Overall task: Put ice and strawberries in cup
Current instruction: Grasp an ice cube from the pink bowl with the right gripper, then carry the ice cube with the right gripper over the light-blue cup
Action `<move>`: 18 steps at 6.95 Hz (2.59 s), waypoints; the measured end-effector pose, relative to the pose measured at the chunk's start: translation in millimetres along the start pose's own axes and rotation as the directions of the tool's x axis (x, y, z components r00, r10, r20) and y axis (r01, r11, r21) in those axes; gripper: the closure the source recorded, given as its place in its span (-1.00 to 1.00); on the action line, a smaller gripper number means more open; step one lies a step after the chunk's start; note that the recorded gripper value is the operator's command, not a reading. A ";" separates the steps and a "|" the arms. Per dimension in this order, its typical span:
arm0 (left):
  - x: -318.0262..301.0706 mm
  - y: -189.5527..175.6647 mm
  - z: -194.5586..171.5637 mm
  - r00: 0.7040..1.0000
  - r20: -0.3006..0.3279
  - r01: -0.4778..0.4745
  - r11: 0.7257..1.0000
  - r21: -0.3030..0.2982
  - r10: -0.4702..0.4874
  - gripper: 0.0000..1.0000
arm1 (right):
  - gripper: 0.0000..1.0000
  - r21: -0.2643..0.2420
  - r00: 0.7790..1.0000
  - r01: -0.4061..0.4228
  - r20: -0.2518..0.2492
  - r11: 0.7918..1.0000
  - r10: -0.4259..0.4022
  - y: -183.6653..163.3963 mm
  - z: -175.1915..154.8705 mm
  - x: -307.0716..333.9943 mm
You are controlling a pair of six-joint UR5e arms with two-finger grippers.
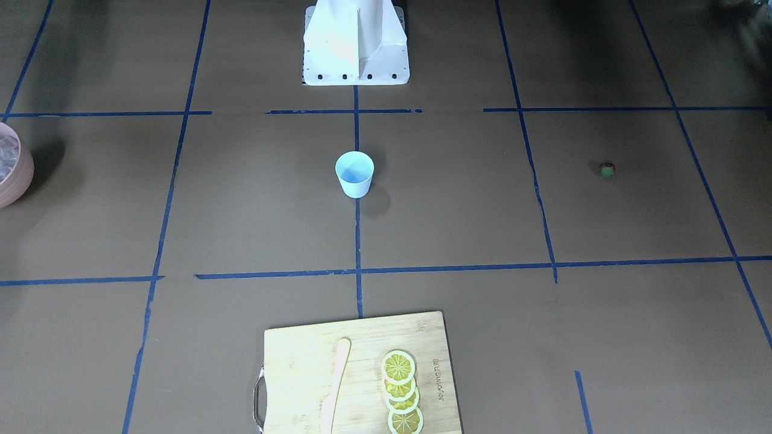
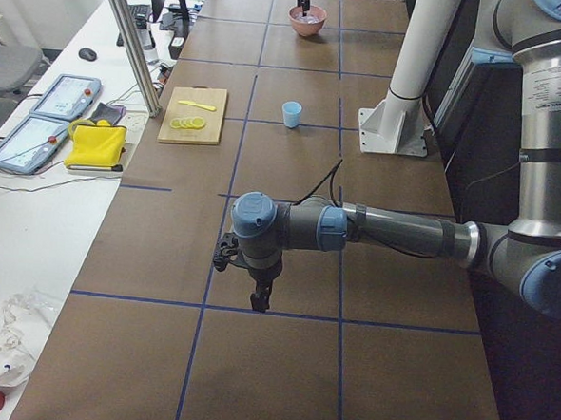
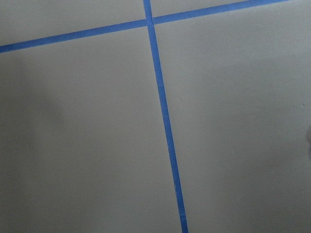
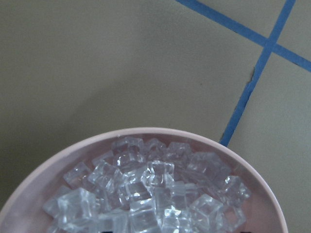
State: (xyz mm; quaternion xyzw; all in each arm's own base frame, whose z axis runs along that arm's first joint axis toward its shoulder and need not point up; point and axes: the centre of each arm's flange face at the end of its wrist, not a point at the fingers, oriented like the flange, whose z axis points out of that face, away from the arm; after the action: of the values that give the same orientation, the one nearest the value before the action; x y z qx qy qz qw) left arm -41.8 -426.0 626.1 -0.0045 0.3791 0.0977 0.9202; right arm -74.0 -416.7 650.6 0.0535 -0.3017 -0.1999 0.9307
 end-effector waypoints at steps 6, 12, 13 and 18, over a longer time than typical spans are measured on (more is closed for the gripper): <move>0.2 -0.3 0.2 1.000 0.000 -0.002 1.000 0.000 0.002 -1.00 | 0.79 -0.023 1.000 0.009 -0.004 1.000 -0.010 3.5 10.7 2.6; 1.2 -1.0 -1.1 1.000 0.000 -0.005 1.000 0.003 0.005 -1.00 | 0.96 0.037 1.000 -0.006 0.005 0.999 0.005 -2.0 -26.5 0.8; 1.3 -0.8 -1.0 1.000 0.000 -0.004 1.000 0.002 0.004 -1.00 | 1.00 0.062 0.999 -0.048 0.024 0.997 0.047 -3.3 -55.4 -1.4; 0.8 -0.2 -1.1 1.000 0.000 -0.003 1.000 0.002 0.003 -1.00 | 1.00 0.142 0.919 -0.352 0.241 0.925 0.313 -95.8 -166.2 -173.2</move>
State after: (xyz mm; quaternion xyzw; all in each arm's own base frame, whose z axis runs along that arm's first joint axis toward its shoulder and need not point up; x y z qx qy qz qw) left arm -41.9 -426.2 624.7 -0.0032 0.3795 0.0985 0.9199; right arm -137.5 -437.7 400.9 0.0644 -0.4216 -0.0143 0.9044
